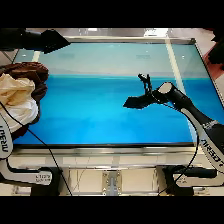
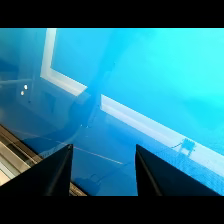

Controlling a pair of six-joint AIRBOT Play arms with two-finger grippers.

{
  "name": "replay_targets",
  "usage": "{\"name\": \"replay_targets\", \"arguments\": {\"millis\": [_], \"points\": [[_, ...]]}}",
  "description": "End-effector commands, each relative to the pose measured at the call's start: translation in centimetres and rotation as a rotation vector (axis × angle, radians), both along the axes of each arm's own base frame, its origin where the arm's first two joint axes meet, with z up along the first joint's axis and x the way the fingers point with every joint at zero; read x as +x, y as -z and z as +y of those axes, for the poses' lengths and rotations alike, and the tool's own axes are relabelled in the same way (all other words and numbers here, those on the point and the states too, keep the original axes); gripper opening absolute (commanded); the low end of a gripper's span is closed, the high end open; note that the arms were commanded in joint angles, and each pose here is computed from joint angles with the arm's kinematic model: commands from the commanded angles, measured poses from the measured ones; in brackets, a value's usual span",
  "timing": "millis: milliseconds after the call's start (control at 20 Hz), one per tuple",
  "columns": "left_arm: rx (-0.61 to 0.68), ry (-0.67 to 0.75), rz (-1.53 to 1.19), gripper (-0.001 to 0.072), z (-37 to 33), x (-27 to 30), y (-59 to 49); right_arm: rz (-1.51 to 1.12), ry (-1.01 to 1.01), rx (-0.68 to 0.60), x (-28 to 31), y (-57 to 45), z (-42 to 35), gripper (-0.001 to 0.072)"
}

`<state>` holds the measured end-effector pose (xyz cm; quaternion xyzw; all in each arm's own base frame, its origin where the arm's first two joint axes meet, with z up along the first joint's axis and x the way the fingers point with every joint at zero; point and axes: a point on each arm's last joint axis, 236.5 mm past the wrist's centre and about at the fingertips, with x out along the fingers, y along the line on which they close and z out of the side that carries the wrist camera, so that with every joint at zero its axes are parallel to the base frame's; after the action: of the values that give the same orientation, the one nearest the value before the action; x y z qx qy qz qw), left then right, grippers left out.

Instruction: Fold the shirts.

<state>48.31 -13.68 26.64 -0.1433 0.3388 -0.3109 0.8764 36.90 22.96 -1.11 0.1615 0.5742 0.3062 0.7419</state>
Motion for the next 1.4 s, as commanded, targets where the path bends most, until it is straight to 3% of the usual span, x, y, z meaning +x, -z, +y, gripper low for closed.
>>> {"name": "replay_targets", "arguments": {"millis": [0,1350], "points": [[0.000,0.000,0.000,0.0471,0.0,0.0,0.0,0.001,-0.001,0.000,0.0,0.0,0.0,0.0445],[-0.018,-0.035,-0.041,0.0471,0.3,1.0,-0.8,-0.076,0.071,0.005,2.4,-0.4,-0.2,0.0445]]}}
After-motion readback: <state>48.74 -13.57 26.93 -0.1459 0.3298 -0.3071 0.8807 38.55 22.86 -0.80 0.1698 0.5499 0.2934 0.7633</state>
